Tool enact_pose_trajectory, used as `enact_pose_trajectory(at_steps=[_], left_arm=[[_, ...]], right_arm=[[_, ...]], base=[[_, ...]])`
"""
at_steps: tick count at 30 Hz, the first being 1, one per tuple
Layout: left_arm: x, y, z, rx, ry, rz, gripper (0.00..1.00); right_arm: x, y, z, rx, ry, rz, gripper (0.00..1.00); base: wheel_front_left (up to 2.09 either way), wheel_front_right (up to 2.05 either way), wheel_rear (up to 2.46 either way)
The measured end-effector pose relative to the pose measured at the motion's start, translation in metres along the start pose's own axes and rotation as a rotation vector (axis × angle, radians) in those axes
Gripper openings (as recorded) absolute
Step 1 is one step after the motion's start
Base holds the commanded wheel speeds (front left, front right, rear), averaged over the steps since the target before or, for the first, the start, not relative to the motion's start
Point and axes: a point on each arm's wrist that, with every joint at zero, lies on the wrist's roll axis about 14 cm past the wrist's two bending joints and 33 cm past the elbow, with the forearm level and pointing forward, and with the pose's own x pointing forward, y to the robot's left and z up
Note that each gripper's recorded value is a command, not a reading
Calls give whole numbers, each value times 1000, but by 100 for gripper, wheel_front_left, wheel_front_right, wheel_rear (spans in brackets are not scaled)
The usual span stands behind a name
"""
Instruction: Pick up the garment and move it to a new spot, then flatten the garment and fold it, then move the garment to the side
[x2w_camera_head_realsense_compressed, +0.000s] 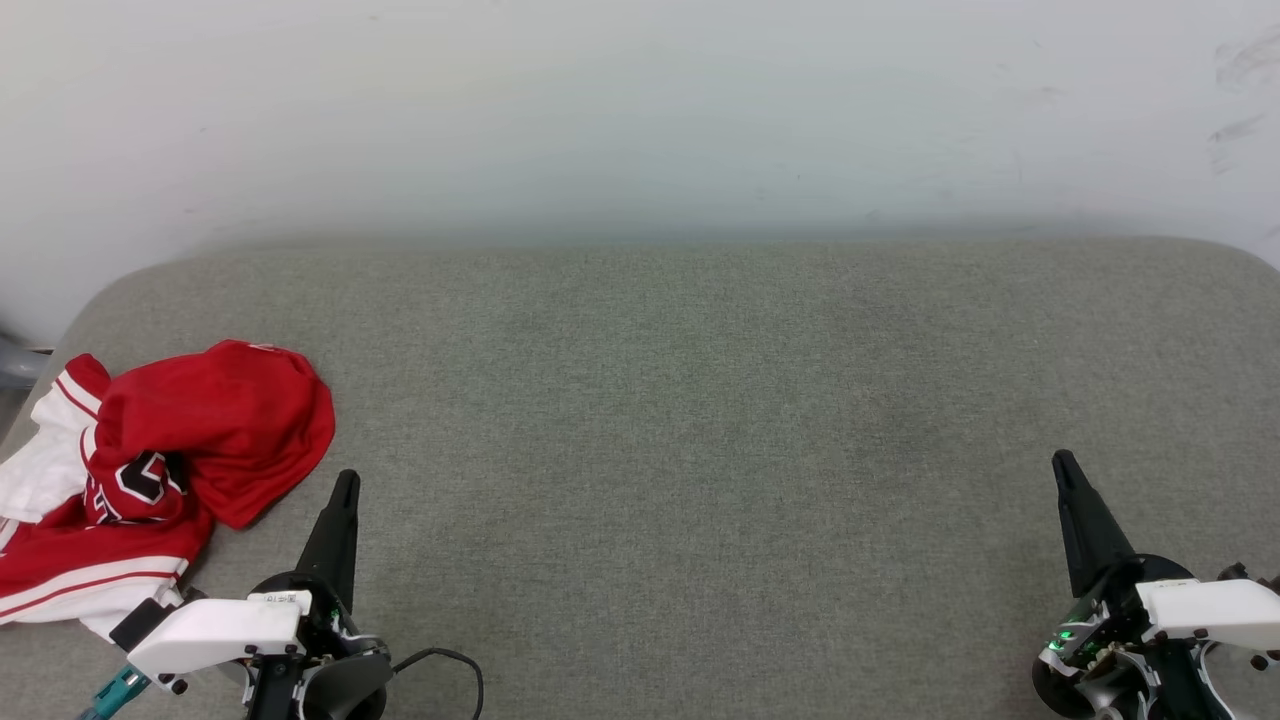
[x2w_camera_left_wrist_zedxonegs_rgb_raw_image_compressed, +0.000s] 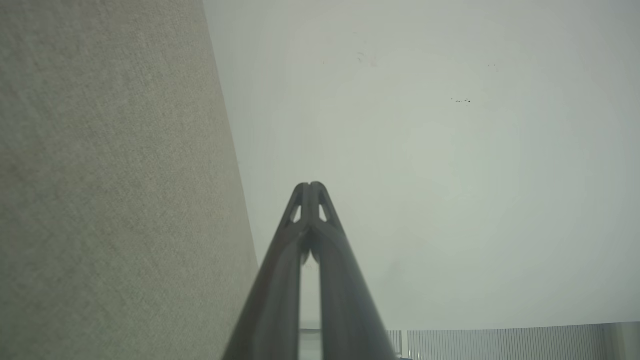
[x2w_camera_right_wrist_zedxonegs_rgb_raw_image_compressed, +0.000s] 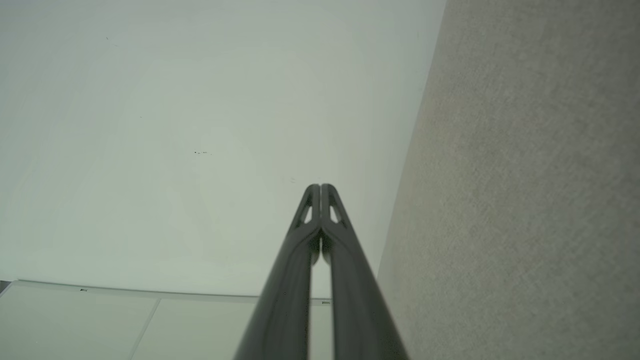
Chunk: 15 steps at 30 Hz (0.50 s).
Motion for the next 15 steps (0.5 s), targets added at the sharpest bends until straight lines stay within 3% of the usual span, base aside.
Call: enact_pose_trajectory(at_steps=[15], left_arm=[[0,0,0,0,0,0,0]], right_arm=[[0,0,0,0,0,0,0]], base=[[0,0,0]])
